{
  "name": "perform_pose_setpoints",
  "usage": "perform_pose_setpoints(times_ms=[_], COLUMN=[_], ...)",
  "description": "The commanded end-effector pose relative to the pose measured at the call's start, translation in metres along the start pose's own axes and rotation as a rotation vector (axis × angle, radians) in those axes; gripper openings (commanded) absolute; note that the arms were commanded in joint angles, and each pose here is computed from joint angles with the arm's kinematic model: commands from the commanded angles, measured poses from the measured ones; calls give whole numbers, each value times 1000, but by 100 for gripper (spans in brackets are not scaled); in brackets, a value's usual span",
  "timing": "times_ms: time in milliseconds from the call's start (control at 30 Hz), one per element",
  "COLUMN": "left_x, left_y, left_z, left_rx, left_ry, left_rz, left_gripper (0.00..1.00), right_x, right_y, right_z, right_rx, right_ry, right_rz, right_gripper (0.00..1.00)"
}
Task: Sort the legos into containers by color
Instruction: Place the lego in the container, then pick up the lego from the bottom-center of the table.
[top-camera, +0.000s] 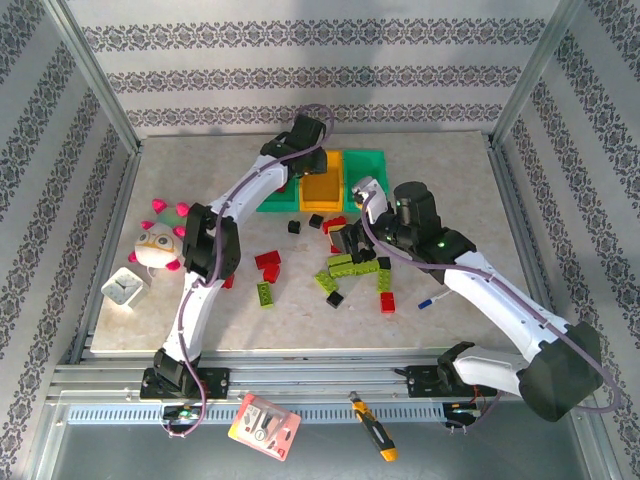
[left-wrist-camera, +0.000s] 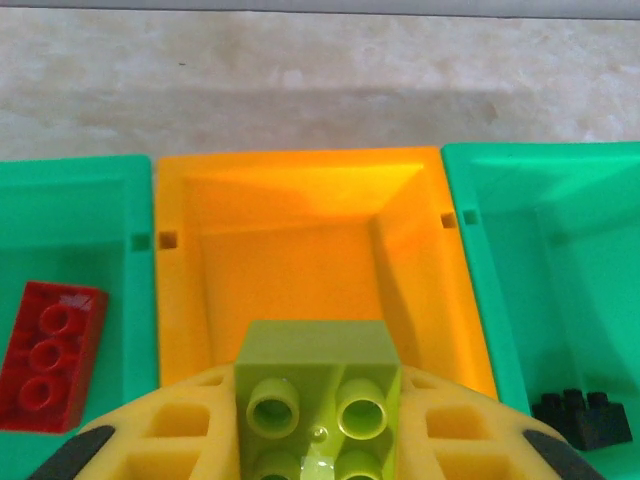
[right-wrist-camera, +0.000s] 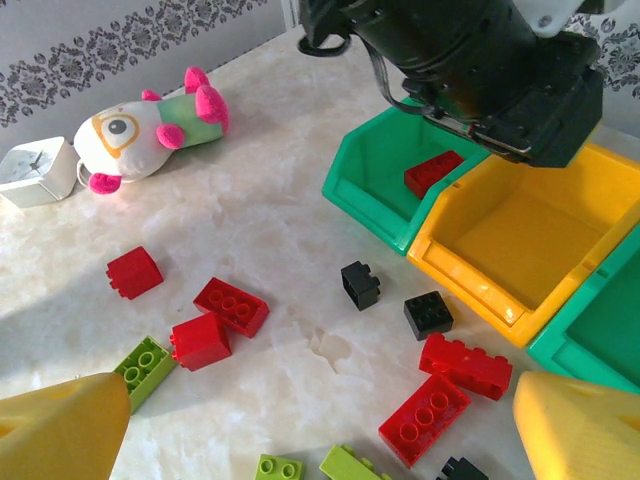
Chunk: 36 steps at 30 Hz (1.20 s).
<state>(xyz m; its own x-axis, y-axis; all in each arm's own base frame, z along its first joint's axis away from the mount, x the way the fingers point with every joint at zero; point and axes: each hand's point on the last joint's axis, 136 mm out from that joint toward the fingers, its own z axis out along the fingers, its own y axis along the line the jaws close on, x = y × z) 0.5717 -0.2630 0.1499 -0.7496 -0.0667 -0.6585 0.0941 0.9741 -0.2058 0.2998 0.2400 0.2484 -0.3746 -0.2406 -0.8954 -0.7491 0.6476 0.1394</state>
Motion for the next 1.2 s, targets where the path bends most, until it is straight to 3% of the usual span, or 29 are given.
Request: perform_pose_setpoints(times_ms=[0, 300, 533, 733, 933, 1167], left_x=[12, 23, 2, -20, -16, 44], left_y=[-6, -11, -22, -46, -52, -54], left_z=[8, 26, 1, -49, -94, -155], left_rx=[0, 23, 54, 131, 203, 401], left_ry=[61, 92, 38, -51, -229, -456], left_rz=[36, 37, 83, 173, 279, 496], left_gripper=[28, 36, 65, 100, 99, 99], right_x=[-3, -1, 2, 39, 92, 156], right_y=[-6, -20, -54, -80, -95, -86], right_z=[-5, -11, -29, -40, -48, -51], right_rx=[30, 115, 282, 434, 553, 587], right_ry=[-26, -36, -52, 25, 184, 408], right_rz=[14, 18, 180, 311, 480, 608], right_gripper=[98, 98, 96, 94, 93, 94])
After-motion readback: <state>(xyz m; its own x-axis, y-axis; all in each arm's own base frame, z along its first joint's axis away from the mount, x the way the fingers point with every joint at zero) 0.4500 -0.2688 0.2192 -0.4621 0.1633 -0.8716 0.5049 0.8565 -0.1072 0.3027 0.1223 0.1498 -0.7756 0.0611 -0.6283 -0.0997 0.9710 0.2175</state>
